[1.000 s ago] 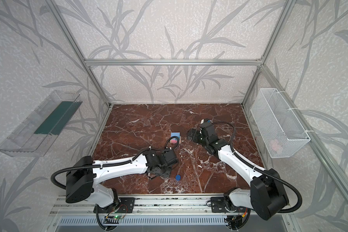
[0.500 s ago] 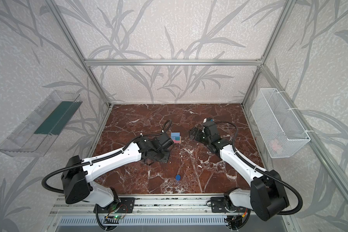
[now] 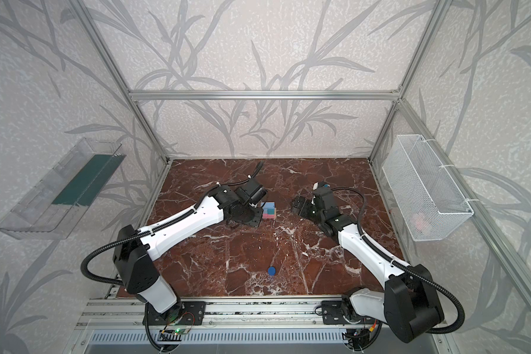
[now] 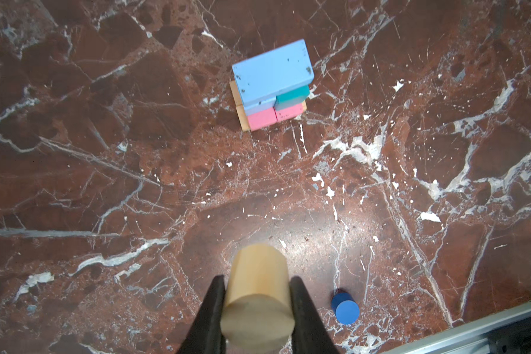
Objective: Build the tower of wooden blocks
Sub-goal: 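Lift and carry the beige cylinder with the left gripper toward the stack, then hold the beige cylinder with the left gripper above the light-blue block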
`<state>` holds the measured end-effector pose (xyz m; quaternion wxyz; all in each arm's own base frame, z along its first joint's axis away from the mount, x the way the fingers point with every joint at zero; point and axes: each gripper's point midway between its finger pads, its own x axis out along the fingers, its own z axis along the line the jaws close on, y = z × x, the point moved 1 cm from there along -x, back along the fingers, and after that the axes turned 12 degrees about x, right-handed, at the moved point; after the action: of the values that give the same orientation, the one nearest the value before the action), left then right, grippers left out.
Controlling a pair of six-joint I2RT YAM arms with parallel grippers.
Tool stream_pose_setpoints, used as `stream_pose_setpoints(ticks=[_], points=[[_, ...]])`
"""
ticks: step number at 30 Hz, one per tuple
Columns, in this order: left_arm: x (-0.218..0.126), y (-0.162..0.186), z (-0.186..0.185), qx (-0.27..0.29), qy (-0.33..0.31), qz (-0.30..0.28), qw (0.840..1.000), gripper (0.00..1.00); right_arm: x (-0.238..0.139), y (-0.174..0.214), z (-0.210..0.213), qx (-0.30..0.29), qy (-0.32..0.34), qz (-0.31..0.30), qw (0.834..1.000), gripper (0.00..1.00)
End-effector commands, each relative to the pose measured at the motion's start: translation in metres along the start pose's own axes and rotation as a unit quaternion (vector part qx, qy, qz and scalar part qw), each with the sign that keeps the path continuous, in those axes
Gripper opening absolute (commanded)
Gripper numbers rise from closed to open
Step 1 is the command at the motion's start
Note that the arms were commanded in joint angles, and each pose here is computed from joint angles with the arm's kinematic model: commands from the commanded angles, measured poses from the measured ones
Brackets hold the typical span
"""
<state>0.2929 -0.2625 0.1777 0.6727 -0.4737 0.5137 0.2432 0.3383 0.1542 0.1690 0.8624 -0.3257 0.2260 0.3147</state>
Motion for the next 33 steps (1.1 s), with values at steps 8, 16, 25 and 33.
stream_pose_setpoints(ticks=[8,16,25,33], points=[[0.006,-0.047,0.007,0.041,0.001,0.016,0.999,0.0,-0.007,-0.011,-0.01,0.011,-0.01,-0.013,1.0,0.97],[0.021,-0.072,0.003,0.051,0.011,0.024,0.998,0.0,-0.007,-0.013,-0.019,0.022,-0.007,-0.014,1.0,0.97],[0.045,-0.081,0.0,0.054,0.011,0.039,0.998,0.0,-0.002,-0.013,-0.027,0.032,-0.005,-0.011,0.999,0.97],[0.061,-0.089,0.0,0.053,0.003,0.045,0.998,0.0,0.002,-0.012,-0.029,0.035,-0.003,-0.006,0.999,0.96]])
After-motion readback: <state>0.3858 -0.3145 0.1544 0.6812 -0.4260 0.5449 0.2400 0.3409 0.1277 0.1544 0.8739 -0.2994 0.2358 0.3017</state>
